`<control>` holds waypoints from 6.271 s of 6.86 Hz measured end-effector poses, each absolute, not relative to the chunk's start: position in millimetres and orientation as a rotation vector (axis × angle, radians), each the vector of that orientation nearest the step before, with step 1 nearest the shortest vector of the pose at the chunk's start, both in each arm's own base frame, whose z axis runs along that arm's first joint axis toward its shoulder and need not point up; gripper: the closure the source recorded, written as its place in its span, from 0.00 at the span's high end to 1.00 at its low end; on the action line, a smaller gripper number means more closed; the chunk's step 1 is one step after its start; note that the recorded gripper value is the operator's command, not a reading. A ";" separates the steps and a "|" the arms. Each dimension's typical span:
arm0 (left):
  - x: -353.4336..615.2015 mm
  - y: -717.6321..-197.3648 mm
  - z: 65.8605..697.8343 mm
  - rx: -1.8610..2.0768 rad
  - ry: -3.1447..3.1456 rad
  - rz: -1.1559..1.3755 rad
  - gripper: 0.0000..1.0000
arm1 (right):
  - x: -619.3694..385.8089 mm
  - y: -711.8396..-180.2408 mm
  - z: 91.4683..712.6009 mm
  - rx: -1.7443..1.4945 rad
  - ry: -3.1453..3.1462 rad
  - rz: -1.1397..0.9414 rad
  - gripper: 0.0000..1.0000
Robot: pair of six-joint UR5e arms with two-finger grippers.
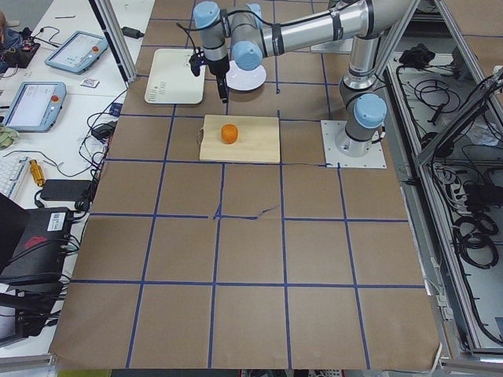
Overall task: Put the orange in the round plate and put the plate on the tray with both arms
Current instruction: 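Lower the left gripper over the orange on the cutting board, then close the left gripper on the orange and lift it, then carry the orange with the left gripper onto the white plate and release, then raise the left gripper away while the right gripper reaches toward the plate rim, then grasp the rim of the white plate with the right gripper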
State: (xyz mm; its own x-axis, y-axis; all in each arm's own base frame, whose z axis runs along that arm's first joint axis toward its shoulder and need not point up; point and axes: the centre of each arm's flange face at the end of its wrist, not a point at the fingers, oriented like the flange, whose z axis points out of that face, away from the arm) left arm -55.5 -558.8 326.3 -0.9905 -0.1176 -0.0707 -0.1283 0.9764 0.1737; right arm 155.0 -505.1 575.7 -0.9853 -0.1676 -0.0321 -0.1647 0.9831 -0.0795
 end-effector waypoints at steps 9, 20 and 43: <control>-20.3 -574.7 209.3 -0.109 2.935 0.457 0.37 | 148.8 -510.6 616.9 -0.224 3.072 -0.182 1.00; -312.0 -535.8 264.0 -0.601 3.145 0.480 0.13 | 147.3 -525.3 601.5 -0.301 3.081 -0.220 1.00; -175.4 -479.7 547.1 -0.176 3.150 -0.243 1.00 | 194.9 -464.6 155.6 0.050 2.634 -0.009 0.42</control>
